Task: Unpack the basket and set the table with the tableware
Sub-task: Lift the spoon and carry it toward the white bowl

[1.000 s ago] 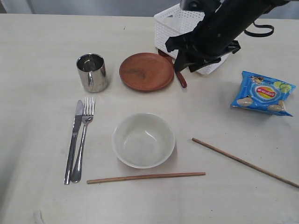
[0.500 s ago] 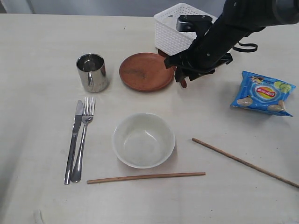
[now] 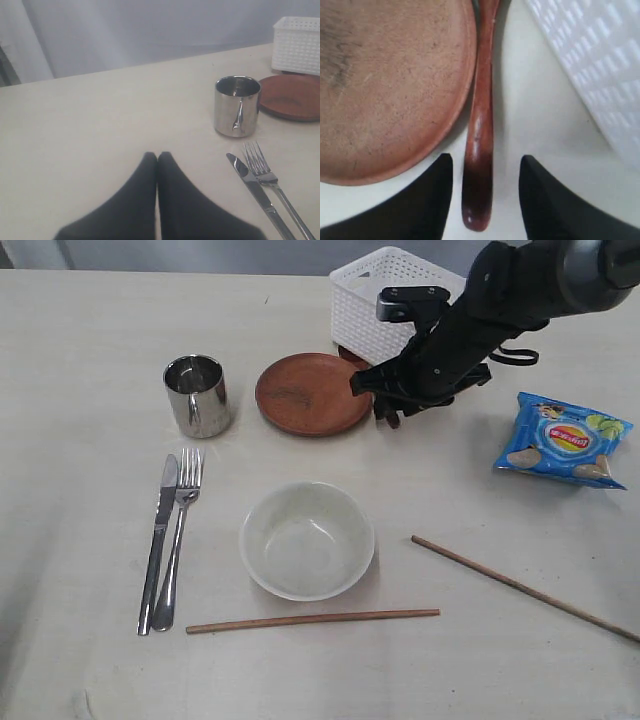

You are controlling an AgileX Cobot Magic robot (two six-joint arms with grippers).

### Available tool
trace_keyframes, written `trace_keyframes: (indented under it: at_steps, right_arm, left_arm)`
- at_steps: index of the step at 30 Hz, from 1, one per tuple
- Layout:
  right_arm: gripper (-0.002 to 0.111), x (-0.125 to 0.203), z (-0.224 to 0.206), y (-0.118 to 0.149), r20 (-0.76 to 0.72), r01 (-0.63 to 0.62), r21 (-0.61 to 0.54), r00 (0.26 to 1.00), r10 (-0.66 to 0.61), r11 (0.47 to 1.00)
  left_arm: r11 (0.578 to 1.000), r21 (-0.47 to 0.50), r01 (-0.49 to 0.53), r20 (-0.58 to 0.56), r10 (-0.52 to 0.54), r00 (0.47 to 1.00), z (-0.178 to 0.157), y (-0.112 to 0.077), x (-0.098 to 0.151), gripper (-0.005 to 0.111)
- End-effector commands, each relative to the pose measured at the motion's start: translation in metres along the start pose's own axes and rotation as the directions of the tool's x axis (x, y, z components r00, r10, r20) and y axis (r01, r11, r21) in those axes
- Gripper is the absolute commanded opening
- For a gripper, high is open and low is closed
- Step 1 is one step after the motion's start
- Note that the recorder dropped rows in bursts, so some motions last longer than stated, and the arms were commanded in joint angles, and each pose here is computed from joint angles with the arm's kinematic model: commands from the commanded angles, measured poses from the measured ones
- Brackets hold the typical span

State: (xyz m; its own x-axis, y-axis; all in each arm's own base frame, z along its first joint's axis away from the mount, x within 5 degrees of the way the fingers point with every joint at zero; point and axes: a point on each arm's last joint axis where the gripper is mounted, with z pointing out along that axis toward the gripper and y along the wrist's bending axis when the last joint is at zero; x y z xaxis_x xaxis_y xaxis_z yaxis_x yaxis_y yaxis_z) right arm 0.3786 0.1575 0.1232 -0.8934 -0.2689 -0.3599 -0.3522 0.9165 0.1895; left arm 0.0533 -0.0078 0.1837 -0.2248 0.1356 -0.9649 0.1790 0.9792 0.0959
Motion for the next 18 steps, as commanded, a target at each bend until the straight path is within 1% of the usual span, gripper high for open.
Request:
trace_keyframes:
  at_steps: [1, 3, 7, 11, 12, 13, 14, 15, 16, 18]
  right_arm:
    - [0.039, -0.0013, -0.0005, -0.0048, 0.007, 0.056, 0.040, 0.998, -0.057, 0.998]
    - [0.037, -0.0002, -0.0005, -0.0050, -0.006, 0.055, 0.044, 0.998, -0.055, 0.998]
    - [0.037, 0.0007, 0.0005, 0.0003, -0.012, 0.083, 0.041, 0.996, -0.083, 0.996]
    - [0.036, -0.0014, 0.0013, 0.0048, 0.014, 0.094, 0.044, 0.995, -0.095, 0.995]
    - [0.033, -0.0019, 0.0012, 0.0047, 0.019, 0.094, 0.045, 0.995, -0.095, 0.995]
    - [0.028, -0.0021, 0.0012, 0.0047, 0.021, 0.094, 0.046, 0.995, -0.095, 0.995]
    - [0.019, -0.0021, 0.0012, 0.0047, 0.021, 0.094, 0.046, 0.995, -0.095, 0.995]
    - [0.004, -0.0023, 0.0009, 0.0028, 0.022, 0.092, 0.049, 0.995, -0.093, 0.995]
    - [0.000, -0.0025, 0.0008, 0.0017, 0.023, 0.094, 0.053, 0.995, -0.095, 0.994]
    - [-0.001, -0.0027, 0.0000, 0.0014, 0.023, 0.102, 0.057, 0.994, -0.104, 0.993]
  left_arm:
    - [1.000, -0.002, 0.002, 0.005, -0.002, 1.000, 0.0000, 0.0001, 0.0002, 0.000]
    - [1.000, -0.002, 0.002, 0.005, -0.002, 1.000, 0.0000, 0.0001, 0.0002, 0.000]
    - [1.000, -0.002, 0.002, 0.005, -0.002, 1.000, 0.0000, 0.0001, 0.0002, 0.000]
    - [1.000, -0.002, 0.002, 0.005, -0.002, 1.000, 0.0000, 0.0001, 0.0002, 0.000]
    - [1.000, -0.002, 0.002, 0.005, -0.002, 1.000, 0.0000, 0.0001, 0.0002, 0.000]
    - [1.000, -0.002, 0.002, 0.005, -0.002, 1.000, 0.0000, 0.0001, 0.0002, 0.000]
    - [1.000, -0.002, 0.002, 0.005, -0.002, 1.000, 0.0000, 0.0001, 0.0002, 0.000]
    - [1.000, -0.002, 0.002, 0.005, -0.002, 1.000, 0.0000, 0.0001, 0.0002, 0.000]
    - [1.000, -0.002, 0.002, 0.005, -0.002, 1.000, 0.0000, 0.0001, 0.0002, 0.000]
    - [1.000, -0.002, 0.002, 0.005, -0.002, 1.000, 0.0000, 0.0001, 0.0002, 0.000]
